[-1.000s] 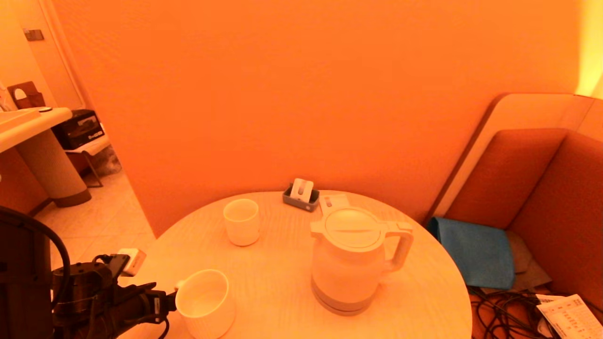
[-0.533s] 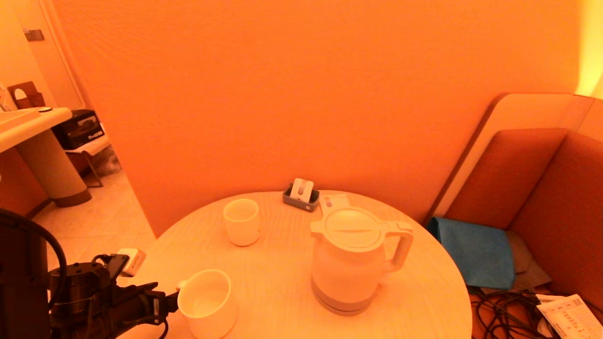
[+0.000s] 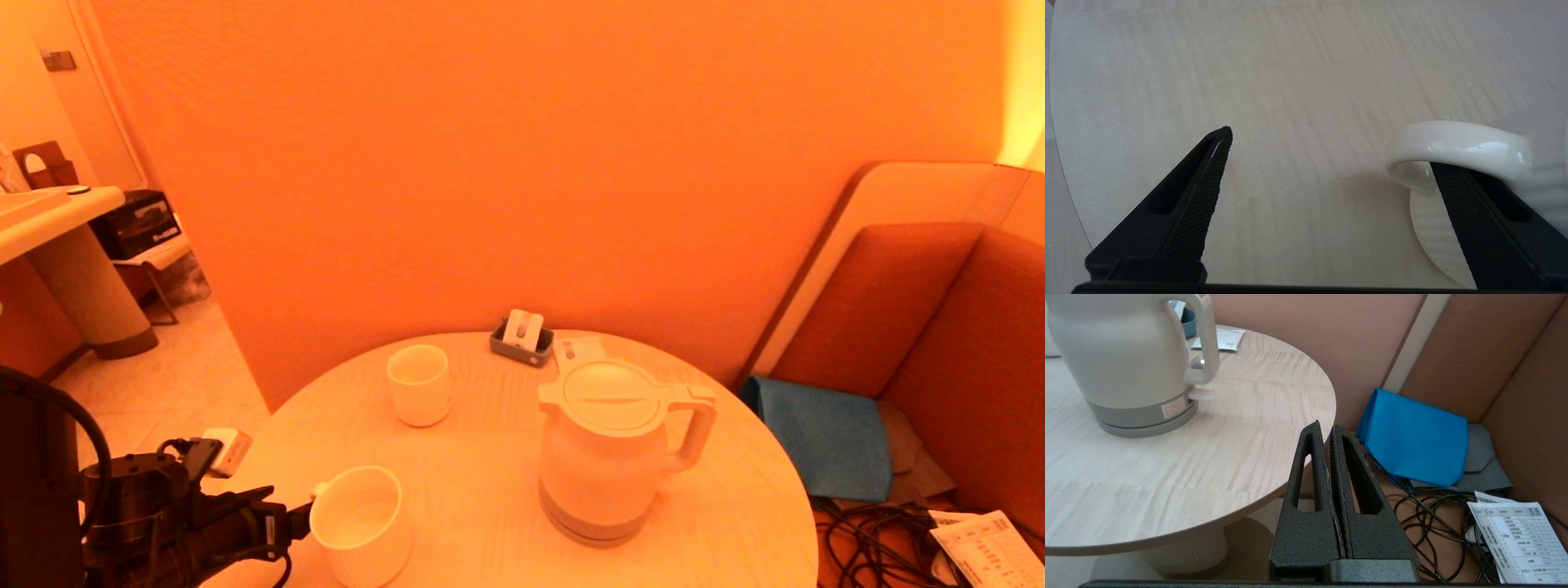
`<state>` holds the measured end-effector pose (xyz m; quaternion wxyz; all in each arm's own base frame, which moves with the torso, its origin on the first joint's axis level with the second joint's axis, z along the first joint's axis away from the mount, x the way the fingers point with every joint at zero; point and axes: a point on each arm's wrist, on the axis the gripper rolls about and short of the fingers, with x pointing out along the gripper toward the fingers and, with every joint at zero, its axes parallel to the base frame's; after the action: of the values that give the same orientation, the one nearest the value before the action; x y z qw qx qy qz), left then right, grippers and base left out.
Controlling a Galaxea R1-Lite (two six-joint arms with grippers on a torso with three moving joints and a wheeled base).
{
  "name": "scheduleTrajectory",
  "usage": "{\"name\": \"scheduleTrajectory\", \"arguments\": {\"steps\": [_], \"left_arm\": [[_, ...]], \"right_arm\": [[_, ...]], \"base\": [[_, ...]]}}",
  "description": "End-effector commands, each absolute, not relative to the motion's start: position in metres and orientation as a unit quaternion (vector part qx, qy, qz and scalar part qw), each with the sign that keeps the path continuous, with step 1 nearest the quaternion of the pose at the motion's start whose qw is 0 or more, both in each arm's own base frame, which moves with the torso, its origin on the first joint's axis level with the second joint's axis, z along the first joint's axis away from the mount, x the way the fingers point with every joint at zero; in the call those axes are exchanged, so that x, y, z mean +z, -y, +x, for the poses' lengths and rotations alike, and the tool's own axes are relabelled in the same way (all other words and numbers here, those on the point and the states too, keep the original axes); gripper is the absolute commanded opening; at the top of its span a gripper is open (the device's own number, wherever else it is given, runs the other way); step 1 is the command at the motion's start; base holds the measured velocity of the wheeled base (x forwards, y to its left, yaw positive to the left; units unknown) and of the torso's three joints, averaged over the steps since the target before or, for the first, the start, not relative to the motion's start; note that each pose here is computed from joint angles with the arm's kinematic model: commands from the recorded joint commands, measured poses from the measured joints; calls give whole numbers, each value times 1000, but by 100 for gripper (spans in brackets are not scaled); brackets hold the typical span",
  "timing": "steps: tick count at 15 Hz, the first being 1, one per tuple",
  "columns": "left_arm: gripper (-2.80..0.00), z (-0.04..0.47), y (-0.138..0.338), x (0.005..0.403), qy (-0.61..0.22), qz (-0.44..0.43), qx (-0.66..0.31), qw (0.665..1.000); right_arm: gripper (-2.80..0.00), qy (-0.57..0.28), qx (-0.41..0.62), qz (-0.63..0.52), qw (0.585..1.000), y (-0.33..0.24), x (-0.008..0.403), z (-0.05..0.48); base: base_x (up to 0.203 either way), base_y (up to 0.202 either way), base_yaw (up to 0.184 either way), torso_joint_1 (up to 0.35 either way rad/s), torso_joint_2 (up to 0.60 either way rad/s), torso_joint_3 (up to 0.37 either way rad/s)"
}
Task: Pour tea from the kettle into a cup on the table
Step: Pick up the cup
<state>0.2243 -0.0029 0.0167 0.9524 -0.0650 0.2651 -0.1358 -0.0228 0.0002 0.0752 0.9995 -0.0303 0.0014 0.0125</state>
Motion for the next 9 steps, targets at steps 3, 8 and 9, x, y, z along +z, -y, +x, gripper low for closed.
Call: {"name": "scheduleTrajectory", "arguments": {"steps": [3, 8, 9], "left_arm": [[0, 229, 3, 19, -243, -62, -138, 958], [0, 231, 6, 18, -244, -59, -145, 957], [0, 231, 7, 18, -244, -59, -146, 957]], "right_arm": [[-280, -1, 13, -31, 999, 0, 75, -23], [-280, -1, 12, -31, 999, 0, 75, -23], [-280, -1, 13, -31, 999, 0, 75, -23]], "base": [[0, 0, 0, 0, 0, 0], [0, 0, 0, 0, 0, 0], [0, 0, 0, 0, 0, 0]]}}
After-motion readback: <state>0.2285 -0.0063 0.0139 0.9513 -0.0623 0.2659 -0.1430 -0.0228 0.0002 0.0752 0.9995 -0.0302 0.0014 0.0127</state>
